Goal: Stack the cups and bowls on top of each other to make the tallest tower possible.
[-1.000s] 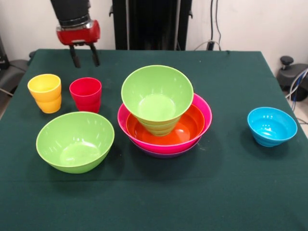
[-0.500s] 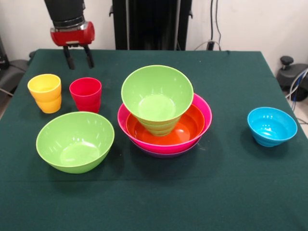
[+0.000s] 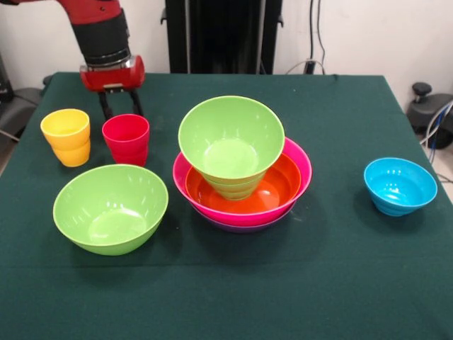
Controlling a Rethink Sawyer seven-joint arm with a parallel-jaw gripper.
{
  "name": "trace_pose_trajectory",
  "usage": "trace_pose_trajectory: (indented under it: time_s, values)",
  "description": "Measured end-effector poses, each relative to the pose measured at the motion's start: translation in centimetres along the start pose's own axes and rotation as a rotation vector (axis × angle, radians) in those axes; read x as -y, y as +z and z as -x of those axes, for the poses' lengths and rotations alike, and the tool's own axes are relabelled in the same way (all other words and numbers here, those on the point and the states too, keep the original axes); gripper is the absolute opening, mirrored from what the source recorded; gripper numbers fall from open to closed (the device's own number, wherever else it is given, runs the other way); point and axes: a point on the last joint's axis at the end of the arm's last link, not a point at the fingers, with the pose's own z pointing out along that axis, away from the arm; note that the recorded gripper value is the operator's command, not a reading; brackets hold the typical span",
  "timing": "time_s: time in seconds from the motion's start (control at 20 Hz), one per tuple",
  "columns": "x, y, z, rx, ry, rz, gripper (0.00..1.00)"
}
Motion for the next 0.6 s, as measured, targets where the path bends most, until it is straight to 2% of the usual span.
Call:
trace_pose_trajectory:
  time_s: [0.4,0.6]
  values:
    - [0.5,1.6,0.0,0.0,0.004,0.005,1.0]
    - [0.5,1.7,0.0,0.0,0.005,0.006,1.0]
